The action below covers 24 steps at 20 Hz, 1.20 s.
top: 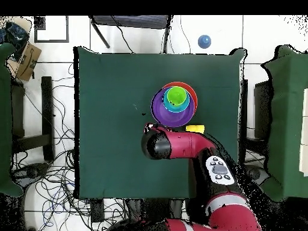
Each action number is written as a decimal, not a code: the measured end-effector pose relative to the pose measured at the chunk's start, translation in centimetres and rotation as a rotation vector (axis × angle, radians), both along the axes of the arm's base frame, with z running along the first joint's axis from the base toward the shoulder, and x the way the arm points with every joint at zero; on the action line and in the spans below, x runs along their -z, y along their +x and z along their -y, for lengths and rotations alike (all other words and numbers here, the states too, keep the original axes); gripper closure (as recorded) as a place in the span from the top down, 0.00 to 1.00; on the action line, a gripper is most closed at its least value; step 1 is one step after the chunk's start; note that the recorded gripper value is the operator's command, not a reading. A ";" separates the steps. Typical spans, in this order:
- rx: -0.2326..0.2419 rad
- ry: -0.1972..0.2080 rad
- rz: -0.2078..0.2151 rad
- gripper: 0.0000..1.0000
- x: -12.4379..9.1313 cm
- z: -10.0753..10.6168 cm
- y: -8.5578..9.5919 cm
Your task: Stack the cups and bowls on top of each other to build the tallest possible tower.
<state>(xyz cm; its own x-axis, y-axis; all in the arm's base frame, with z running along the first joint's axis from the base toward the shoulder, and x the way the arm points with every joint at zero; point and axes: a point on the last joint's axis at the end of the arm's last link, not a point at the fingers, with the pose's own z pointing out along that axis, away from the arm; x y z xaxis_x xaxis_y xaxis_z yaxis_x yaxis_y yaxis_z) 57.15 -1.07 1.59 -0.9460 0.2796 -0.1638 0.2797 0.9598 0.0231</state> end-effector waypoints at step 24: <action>-0.003 -0.034 0.012 1.00 -2.5 -0.8 -1.0</action>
